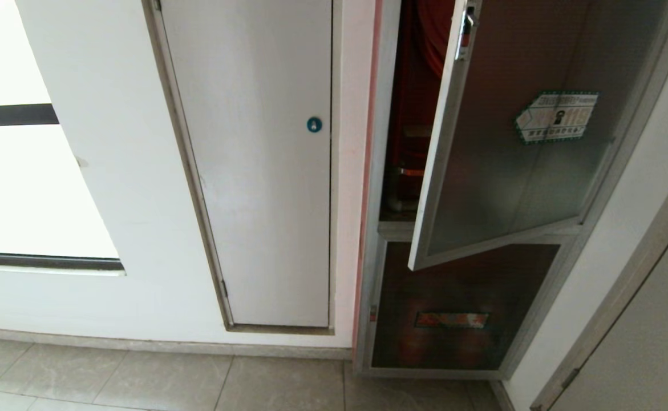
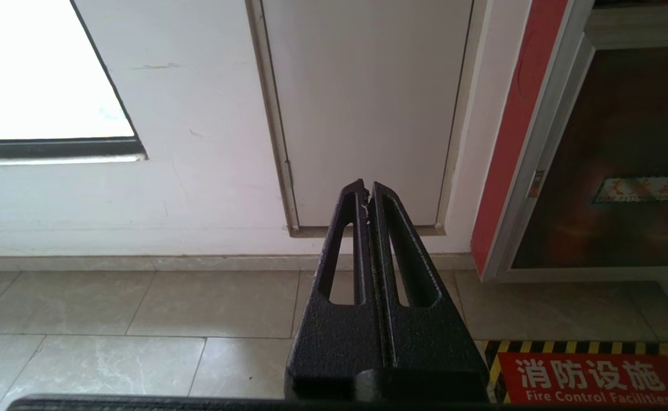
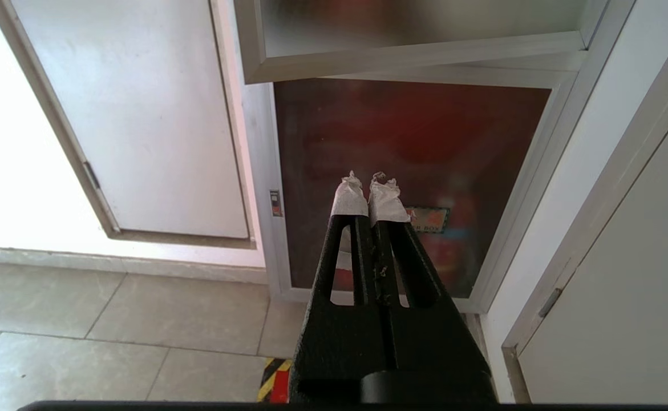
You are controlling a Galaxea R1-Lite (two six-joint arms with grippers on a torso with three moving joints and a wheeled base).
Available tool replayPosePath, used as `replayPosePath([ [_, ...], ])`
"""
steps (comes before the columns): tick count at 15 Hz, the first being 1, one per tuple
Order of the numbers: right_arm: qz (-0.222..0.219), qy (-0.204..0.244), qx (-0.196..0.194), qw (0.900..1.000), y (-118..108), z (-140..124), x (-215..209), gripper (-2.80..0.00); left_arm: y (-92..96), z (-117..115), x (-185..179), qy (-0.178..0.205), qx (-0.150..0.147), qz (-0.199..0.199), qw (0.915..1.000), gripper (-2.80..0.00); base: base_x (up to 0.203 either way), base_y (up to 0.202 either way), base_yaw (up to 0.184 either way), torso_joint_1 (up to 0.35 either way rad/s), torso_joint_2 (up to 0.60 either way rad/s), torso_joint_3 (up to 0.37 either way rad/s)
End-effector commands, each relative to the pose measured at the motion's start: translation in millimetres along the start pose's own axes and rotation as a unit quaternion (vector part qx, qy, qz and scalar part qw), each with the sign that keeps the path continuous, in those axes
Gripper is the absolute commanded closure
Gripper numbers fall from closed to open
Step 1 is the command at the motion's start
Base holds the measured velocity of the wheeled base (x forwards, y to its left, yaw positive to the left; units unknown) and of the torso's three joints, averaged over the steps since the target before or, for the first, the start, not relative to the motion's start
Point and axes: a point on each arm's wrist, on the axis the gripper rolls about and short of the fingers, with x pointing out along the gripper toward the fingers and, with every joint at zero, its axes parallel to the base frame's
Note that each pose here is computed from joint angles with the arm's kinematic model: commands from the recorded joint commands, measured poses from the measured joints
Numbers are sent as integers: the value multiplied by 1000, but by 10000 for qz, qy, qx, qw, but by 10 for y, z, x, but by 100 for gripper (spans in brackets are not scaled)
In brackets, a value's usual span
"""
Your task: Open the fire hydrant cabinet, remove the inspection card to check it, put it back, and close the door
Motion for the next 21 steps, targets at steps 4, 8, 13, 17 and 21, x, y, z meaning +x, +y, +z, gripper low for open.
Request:
replayPosePath([
  [4, 5, 28, 0, 10000, 0, -12, 4, 0, 0, -1, 0, 0, -26, 2, 10000, 0, 55, 0, 0, 0, -4, 0],
  [8, 2, 28, 0, 10000, 0, -12, 4, 0, 0, -1, 0, 0, -26, 0, 10000, 0, 198, 0, -1, 14, 2, 2],
  [13, -3, 28, 0, 10000, 0, -12, 4, 0, 0, -1, 0, 0, -18, 2, 10000, 0, 196, 0, -1, 3, 3, 3],
  [17, 5, 28, 0, 10000, 0, -12, 4, 0, 0, -1, 0, 0, -18, -2, 10000, 0, 194, 0, 0, -1, 0, 0],
  [21, 5, 28, 0, 10000, 0, -12, 4, 0, 0, -1, 0, 0, -25, -6, 10000, 0, 198, 0, 0, 3, 3, 0],
])
